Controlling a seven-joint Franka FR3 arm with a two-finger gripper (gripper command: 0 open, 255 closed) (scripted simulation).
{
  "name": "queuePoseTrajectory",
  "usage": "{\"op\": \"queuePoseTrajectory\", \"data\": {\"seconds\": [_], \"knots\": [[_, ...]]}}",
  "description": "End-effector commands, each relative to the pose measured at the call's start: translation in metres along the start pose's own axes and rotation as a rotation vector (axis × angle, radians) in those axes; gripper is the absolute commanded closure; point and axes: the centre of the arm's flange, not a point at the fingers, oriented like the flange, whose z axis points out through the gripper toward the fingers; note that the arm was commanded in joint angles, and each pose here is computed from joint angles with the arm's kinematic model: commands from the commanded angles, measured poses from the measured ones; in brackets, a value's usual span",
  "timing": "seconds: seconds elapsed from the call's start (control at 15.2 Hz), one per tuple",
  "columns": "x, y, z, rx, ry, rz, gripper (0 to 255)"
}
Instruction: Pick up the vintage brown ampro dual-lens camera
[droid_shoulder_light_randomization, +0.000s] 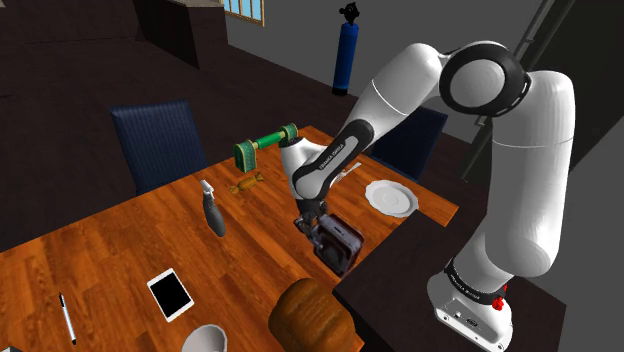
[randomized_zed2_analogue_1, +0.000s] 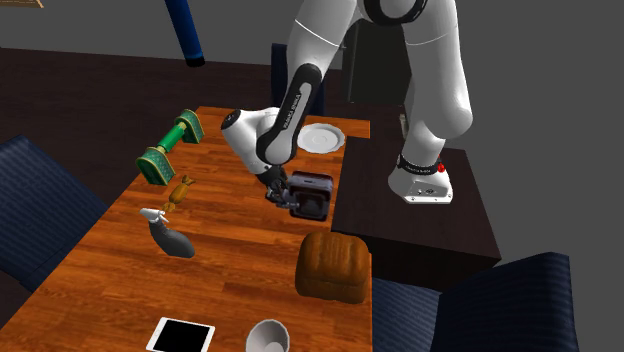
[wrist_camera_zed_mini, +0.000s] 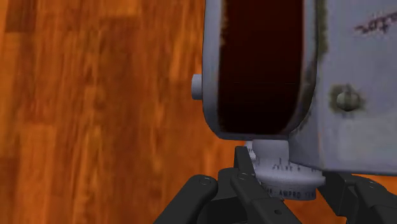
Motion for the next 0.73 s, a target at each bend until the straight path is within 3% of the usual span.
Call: {"op": "queuePoseTrajectory", "data": {"seconds": [0.0, 0.66], "knots": [[-0.004, 0.002, -0.01, 0.0, 0.001, 0.0, 255], [-0.022, 0.006, -0.059, 0.0, 0.001, 0.0, 255]]}}
